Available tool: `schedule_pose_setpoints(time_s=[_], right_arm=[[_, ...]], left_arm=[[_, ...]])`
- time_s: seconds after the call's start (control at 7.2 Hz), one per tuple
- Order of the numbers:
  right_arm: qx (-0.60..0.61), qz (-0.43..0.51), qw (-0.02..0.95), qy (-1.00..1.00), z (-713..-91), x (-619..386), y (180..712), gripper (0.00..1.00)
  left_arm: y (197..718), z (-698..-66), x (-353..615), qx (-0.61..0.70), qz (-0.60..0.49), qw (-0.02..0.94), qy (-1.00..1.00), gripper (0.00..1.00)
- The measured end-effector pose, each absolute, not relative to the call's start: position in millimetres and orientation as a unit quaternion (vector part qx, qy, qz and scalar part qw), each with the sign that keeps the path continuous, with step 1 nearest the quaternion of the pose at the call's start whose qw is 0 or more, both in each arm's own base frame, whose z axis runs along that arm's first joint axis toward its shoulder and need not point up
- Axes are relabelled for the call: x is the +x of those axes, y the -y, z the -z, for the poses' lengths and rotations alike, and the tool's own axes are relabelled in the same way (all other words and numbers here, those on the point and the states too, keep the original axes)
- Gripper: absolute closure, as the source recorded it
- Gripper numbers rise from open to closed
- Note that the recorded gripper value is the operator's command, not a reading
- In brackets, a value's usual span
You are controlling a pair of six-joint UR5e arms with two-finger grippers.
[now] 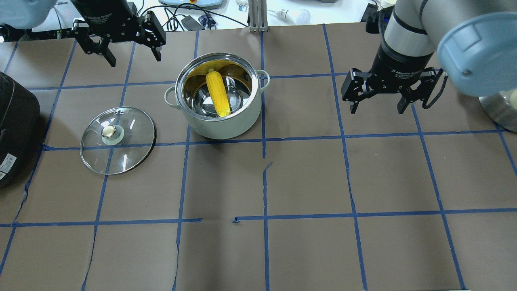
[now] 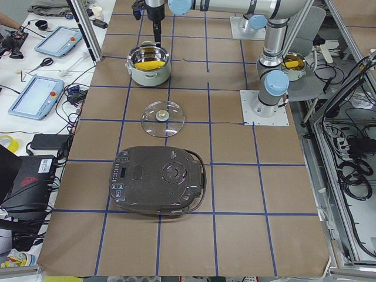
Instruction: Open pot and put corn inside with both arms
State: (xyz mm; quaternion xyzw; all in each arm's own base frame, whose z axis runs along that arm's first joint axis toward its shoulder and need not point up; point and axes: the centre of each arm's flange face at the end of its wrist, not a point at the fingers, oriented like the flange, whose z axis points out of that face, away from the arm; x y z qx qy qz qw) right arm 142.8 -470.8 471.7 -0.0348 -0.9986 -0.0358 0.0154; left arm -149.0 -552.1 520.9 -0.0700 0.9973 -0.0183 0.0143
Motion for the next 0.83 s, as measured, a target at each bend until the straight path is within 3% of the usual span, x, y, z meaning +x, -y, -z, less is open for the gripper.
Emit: schedule_pose_setpoints(time_s=[0.42,0.83], right_arm=[[-0.039,0.038,0.012,0.998,-490,140,472,0.00],[-0.041,0.026,-0.004,0.999,-501,142,476,0.00]], left_arm=[[498,-513,-162,-0.053,0.007,0.015,-0.998,0.00],[489,-517,-161,-0.043,0.015,0.014,-0.999,0.00]])
